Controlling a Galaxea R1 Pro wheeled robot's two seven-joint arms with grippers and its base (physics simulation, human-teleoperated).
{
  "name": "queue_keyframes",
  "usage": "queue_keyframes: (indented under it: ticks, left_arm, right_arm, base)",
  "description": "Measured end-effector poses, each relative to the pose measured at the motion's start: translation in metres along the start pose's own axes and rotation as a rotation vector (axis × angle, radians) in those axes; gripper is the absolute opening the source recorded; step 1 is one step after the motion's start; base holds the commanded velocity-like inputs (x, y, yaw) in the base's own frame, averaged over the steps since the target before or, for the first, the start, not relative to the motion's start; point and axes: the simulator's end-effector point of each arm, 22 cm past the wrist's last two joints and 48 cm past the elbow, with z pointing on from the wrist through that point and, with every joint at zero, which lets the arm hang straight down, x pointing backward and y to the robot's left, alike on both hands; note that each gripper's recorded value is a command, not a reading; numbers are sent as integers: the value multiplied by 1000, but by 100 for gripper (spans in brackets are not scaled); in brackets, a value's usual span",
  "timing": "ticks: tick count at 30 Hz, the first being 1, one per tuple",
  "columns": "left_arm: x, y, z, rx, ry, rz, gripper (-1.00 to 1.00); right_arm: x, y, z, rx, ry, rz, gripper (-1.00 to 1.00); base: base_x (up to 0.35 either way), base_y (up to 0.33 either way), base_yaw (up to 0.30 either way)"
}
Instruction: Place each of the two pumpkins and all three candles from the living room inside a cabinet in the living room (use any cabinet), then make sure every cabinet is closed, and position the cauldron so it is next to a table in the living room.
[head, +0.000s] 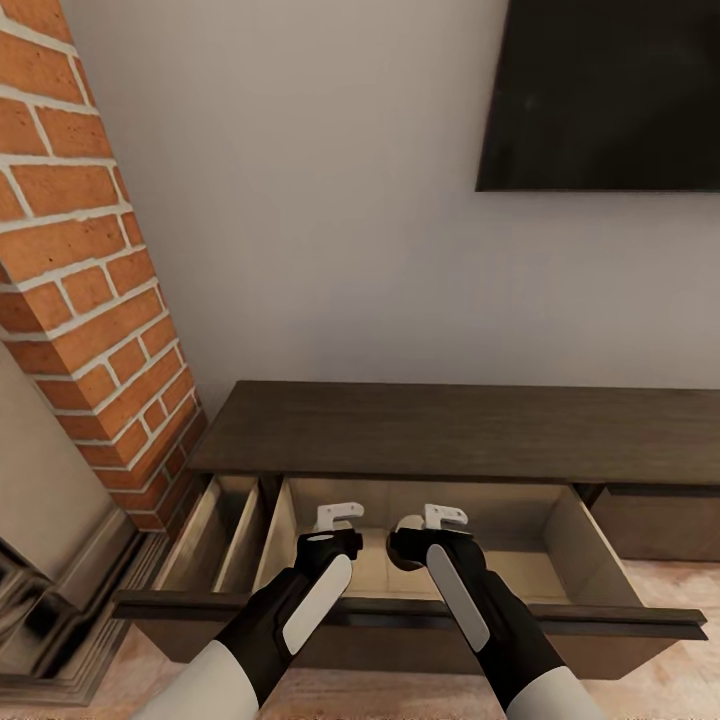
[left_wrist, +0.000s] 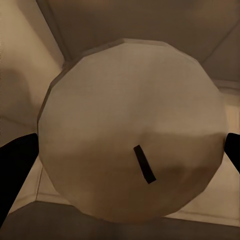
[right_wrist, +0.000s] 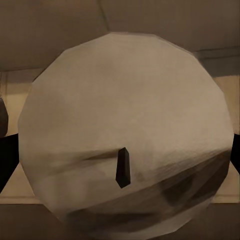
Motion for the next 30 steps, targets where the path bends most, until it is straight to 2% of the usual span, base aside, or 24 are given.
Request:
queue_keyframes:
  ticks: [12, 30]
  left_arm:
    - [13, 1, 11, -3, 24, 3, -100]
    - [12, 1, 11, -2, 20, 2, -100]
  right_arm:
    - [12, -2, 11, 3, 21, 2, -100]
    - [13, -2, 12, 3, 23, 1, -100]
  base:
    - [0, 0, 0]
    - [0, 0, 0]
